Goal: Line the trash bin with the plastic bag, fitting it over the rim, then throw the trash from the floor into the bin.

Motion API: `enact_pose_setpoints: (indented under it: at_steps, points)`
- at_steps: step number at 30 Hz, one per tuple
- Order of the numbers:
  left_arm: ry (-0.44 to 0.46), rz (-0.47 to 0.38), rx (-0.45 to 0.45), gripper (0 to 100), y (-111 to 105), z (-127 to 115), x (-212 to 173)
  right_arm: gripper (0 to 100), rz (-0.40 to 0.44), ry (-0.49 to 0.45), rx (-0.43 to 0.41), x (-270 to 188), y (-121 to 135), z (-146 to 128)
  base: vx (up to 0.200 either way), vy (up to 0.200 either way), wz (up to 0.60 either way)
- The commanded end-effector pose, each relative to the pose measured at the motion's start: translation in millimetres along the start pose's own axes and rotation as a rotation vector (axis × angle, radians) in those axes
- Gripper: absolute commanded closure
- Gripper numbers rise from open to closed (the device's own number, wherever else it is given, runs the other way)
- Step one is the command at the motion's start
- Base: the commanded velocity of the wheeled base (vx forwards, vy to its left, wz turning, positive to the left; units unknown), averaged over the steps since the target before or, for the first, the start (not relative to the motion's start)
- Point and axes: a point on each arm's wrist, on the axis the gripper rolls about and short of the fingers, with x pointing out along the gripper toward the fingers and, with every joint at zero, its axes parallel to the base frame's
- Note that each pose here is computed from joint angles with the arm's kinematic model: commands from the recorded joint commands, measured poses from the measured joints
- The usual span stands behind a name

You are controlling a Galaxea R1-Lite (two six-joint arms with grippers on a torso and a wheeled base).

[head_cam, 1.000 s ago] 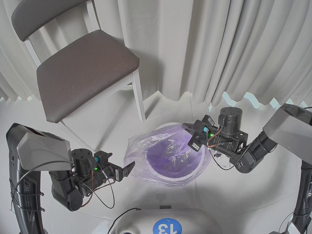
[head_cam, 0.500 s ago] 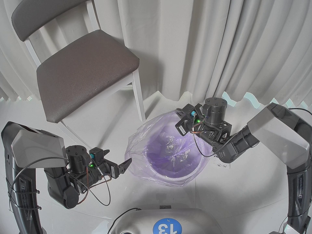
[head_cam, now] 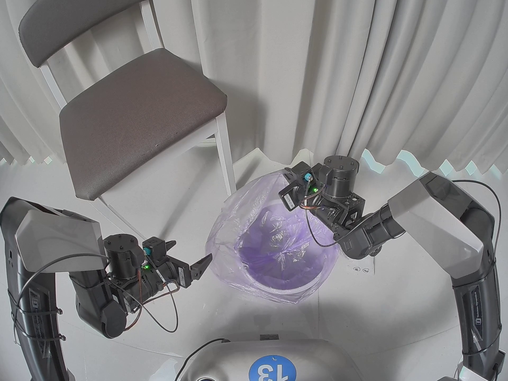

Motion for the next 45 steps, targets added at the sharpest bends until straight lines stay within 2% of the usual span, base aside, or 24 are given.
enact_pose_setpoints:
  at_steps: [1,8,17,33,34,45]
  points:
    - [-0.022,0.000,0.004,0,0,3,-1,100,-0.026,0.006,0.001,3,-11,-4,0.000,0.000,0.00]
    - [-0.020,0.000,0.004,0,0,3,-1,100,-0.042,0.029,-0.001,2,-23,-9,0.000,0.000,0.00]
    - [-0.013,0.000,0.051,0,0,2,-3,100,-0.045,0.000,0.004,12,-19,-5,0.000,0.000,0.00]
    - [-0.032,-0.018,0.060,0,-7,7,-2,100,-0.019,0.050,0.007,6,-8,-18,0.000,0.000,0.00]
    - [-0.032,-0.018,0.060,0,-7,7,-2,0,-0.019,0.050,0.007,6,-8,-18,0.000,0.000,0.00]
    - [-0.032,-0.018,0.058,0,-7,8,-4,0,-0.020,0.003,0.034,1,-8,-5,0.000,0.000,0.00]
